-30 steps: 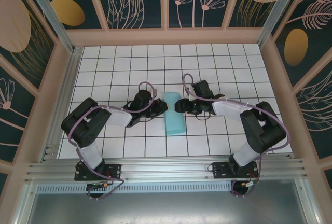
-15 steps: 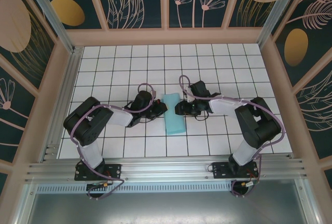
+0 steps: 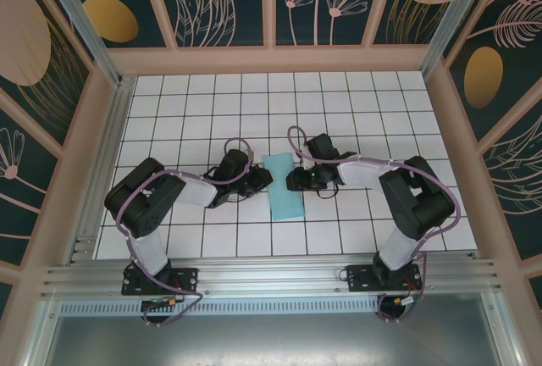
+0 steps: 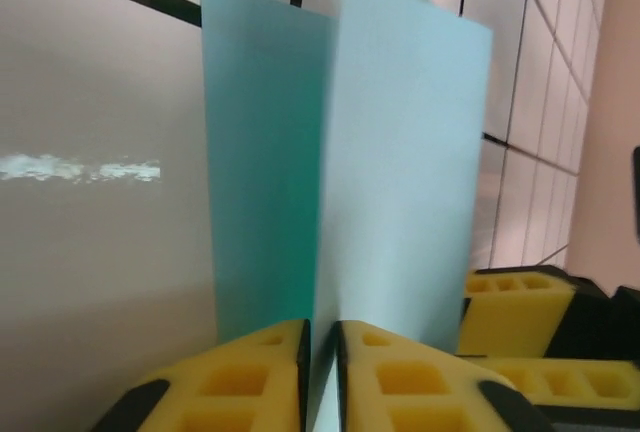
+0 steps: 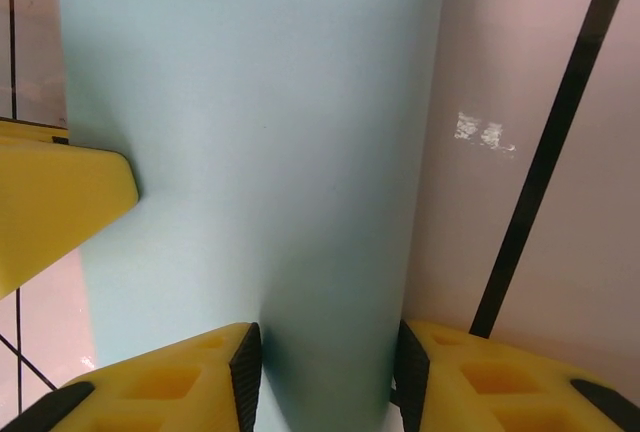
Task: Fold a paper plane with a square sheet of paper (pick it up from the middle)
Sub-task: Fold the square sheet of paper in half at the center of the table, then hold the square sheet of paper at the center of the table.
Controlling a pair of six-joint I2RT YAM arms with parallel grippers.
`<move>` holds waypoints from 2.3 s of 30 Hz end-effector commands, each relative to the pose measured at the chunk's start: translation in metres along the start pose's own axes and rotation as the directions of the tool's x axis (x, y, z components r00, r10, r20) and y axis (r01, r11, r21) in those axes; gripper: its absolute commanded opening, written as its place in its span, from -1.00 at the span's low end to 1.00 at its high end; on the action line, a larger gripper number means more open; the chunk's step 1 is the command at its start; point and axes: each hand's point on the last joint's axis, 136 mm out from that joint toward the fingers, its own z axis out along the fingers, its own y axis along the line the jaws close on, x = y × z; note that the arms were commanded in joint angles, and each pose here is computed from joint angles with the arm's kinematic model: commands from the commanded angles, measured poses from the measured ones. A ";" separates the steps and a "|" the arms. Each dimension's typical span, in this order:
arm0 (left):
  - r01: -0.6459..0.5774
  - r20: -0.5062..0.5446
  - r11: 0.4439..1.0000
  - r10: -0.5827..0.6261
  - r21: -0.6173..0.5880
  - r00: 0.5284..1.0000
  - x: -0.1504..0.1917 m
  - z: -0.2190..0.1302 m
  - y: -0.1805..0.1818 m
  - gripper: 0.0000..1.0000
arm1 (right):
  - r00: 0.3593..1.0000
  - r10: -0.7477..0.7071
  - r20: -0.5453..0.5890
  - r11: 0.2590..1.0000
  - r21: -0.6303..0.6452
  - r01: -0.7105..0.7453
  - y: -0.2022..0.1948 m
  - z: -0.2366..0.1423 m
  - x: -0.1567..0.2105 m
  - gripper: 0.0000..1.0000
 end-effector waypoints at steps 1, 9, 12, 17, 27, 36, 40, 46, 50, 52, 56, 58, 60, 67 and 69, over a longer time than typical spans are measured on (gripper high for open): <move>-0.028 0.031 0.998 0.030 -0.061 0.999 -0.006 -0.008 0.003 -0.48 | 0.999 -0.019 -0.037 0.999 0.039 0.020 -0.006 0.008 0.006 -0.16; -0.079 0.088 0.983 0.095 -0.163 0.992 -0.021 -0.027 0.005 -0.36 | 0.998 -0.037 -0.050 0.997 0.066 0.040 -0.008 0.012 0.008 -0.19; -0.078 0.084 0.981 0.095 -0.179 0.992 -0.021 -0.026 0.008 -0.37 | 0.997 -0.048 -0.054 0.996 0.069 0.052 -0.006 0.013 0.008 -0.18; -0.075 0.091 0.976 0.095 -0.204 0.991 -0.025 -0.023 0.011 -0.37 | 0.994 -0.082 -0.071 0.993 0.076 0.087 -0.004 0.016 0.012 -0.17; -0.080 0.073 0.970 0.099 -0.229 0.992 -0.028 -0.010 0.016 -0.45 | 0.988 -0.128 -0.082 0.988 0.079 0.135 -0.002 0.016 0.016 -0.16; -0.086 0.084 0.970 0.107 -0.226 0.991 -0.030 -0.013 0.013 -0.46 | 0.986 -0.142 -0.090 0.983 0.101 0.151 -0.006 0.019 0.018 -0.17; -0.085 0.088 0.974 0.106 -0.212 0.991 -0.031 -0.013 0.009 -0.46 | 0.985 -0.141 -0.096 0.982 0.111 0.151 -0.007 0.021 0.019 -0.17; -0.086 0.098 0.976 0.107 -0.201 0.989 -0.032 -0.015 0.005 -0.47 | 0.987 -0.114 -0.112 0.984 0.127 0.128 -0.009 0.025 0.021 -0.16; -0.088 0.095 0.976 0.108 -0.198 0.990 -0.031 -0.015 0.005 -0.47 | 0.987 -0.107 -0.118 0.985 0.122 0.122 -0.009 0.028 0.023 -0.16; -0.089 0.095 0.977 0.109 -0.195 0.989 -0.032 -0.015 0.004 -0.47 | 0.987 -0.106 -0.123 0.984 0.128 0.122 -0.010 0.028 0.024 -0.16; -0.090 0.098 0.978 0.110 -0.186 0.989 -0.032 -0.016 0.001 -0.47 | 0.984 -0.121 -0.128 0.981 0.138 0.138 -0.011 0.029 0.026 -0.16; -0.094 0.102 0.982 0.112 -0.166 0.988 -0.033 -0.017 -0.005 -0.47 | 0.984 -0.127 -0.128 0.979 0.142 0.145 -0.012 0.028 0.026 -0.16; -0.105 0.104 0.985 0.119 -0.133 0.987 -0.034 -0.017 -0.013 -0.47 | 0.983 -0.135 -0.127 0.978 0.145 0.153 -0.012 0.028 0.026 -0.16; -0.117 0.084 0.989 0.124 -0.087 0.989 -0.034 -0.009 -0.024 -0.48 | 0.982 -0.141 -0.129 0.974 0.161 0.161 -0.015 0.029 0.028 -0.16; -0.117 0.078 0.989 0.124 -0.090 0.989 -0.034 -0.007 -0.024 -0.48 | 0.981 -0.146 -0.127 0.972 0.164 0.166 -0.015 0.029 0.027 -0.15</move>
